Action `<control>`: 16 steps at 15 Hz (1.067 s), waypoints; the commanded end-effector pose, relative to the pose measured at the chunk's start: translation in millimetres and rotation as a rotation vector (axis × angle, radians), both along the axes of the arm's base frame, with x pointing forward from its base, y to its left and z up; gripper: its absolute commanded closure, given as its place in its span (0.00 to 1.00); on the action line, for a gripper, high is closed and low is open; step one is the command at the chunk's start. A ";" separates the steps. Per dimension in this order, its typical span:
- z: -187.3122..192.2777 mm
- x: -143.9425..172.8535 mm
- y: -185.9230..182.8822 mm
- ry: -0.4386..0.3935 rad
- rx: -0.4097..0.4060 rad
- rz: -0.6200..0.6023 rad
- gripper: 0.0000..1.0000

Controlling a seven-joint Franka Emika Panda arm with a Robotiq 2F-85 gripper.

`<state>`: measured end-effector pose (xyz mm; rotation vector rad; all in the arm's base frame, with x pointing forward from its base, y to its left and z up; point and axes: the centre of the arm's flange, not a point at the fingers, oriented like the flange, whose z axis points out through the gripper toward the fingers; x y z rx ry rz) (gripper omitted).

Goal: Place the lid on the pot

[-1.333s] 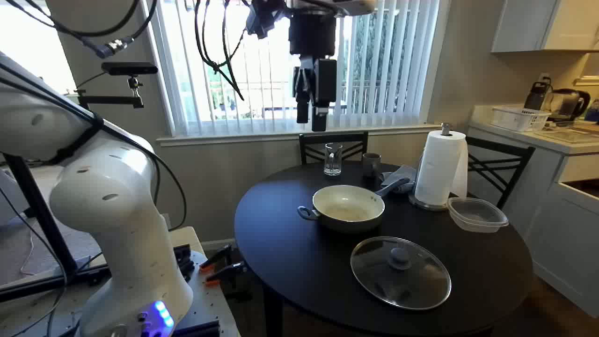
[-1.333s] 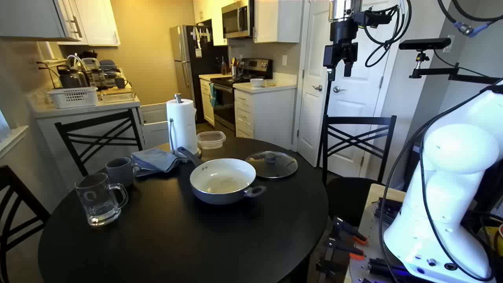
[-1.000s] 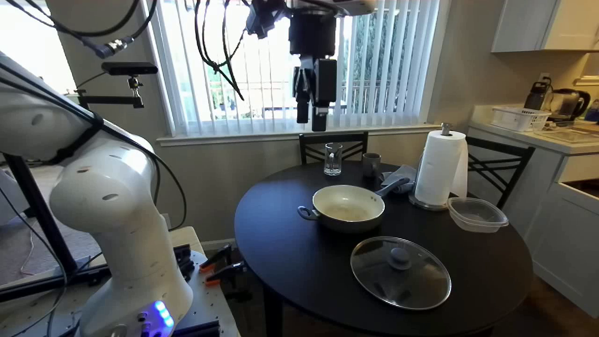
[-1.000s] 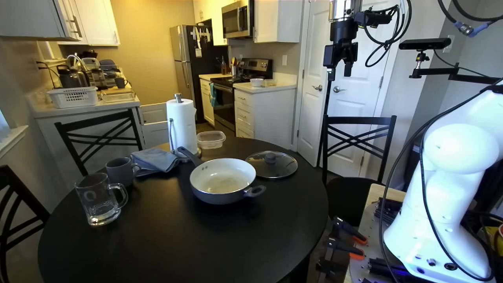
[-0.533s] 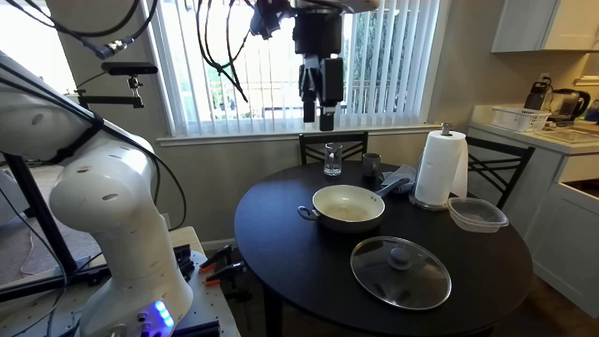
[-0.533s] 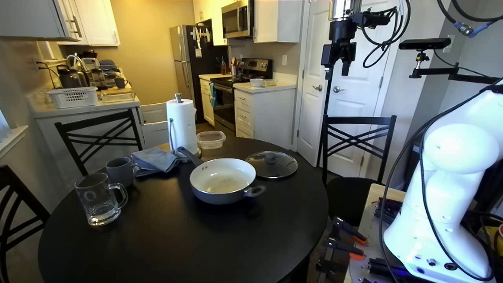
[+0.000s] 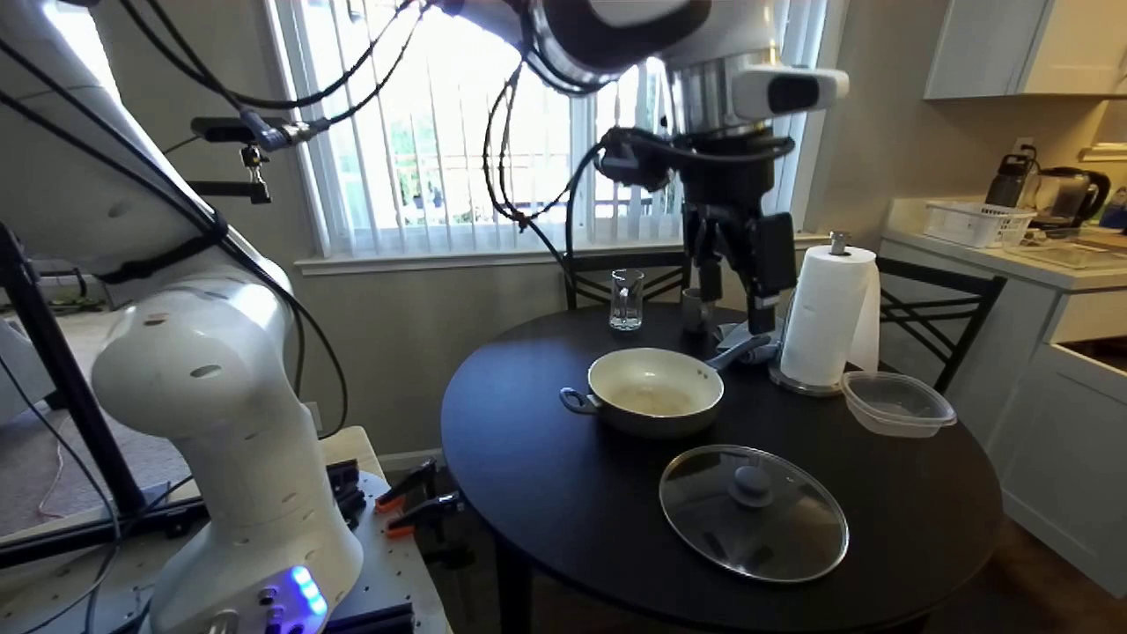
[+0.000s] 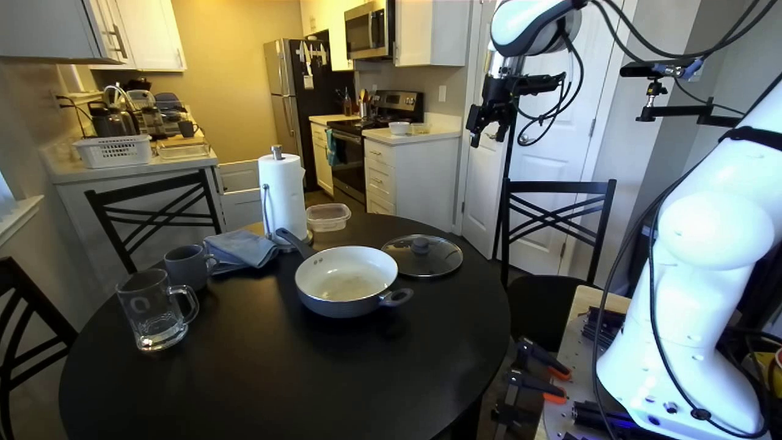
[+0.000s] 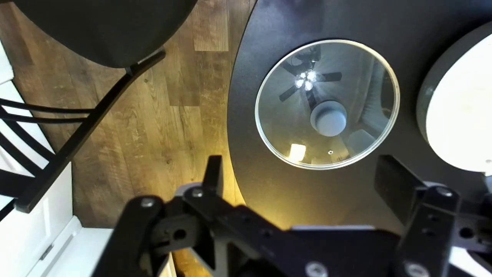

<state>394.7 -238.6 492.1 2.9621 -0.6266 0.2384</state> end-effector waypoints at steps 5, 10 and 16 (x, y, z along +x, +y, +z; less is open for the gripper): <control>-93.0 48.0 5.4 0.180 0.046 0.129 0.00; -102.5 43.4 11.4 0.189 0.042 0.120 0.00; -111.4 58.2 13.6 0.141 0.043 0.144 0.00</control>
